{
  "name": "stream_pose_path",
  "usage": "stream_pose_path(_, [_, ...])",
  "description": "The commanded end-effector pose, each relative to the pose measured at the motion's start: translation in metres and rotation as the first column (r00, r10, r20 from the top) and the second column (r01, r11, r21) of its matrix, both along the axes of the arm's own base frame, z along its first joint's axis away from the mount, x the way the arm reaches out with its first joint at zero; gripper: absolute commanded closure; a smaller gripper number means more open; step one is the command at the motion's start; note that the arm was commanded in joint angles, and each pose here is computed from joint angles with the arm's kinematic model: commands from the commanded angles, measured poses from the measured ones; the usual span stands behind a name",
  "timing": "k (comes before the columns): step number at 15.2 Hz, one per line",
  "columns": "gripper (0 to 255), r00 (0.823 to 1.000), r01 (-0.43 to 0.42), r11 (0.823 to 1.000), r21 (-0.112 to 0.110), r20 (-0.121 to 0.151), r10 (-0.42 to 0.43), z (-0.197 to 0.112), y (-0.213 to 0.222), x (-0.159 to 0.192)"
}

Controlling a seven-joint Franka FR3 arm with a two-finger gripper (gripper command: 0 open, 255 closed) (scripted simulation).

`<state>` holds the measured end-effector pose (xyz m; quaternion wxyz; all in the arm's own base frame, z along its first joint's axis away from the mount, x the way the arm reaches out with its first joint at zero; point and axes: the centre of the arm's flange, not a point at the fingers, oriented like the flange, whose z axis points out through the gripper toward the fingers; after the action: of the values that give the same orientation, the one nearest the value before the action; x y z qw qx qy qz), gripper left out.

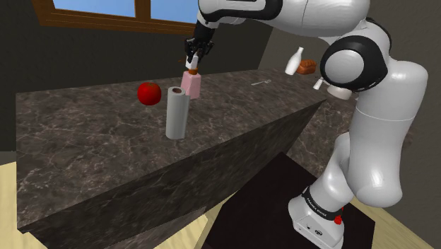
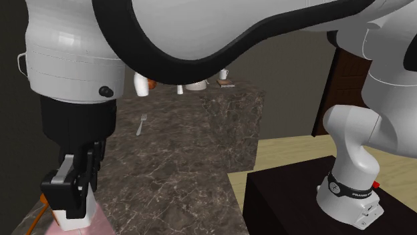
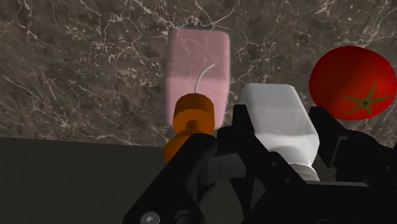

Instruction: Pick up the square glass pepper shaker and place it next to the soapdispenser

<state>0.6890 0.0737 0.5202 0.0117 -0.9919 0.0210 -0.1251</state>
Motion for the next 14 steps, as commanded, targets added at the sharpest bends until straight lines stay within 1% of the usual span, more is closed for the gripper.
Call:
stream_pose_path(1, [255,1.000,0.000,1.000,0.000,0.000,0.000,-0.010,0.000,0.000])
stream_pose_path(14, [255,1.000,0.000,1.000,0.000,0.000,0.000,-0.079,0.000,0.000])
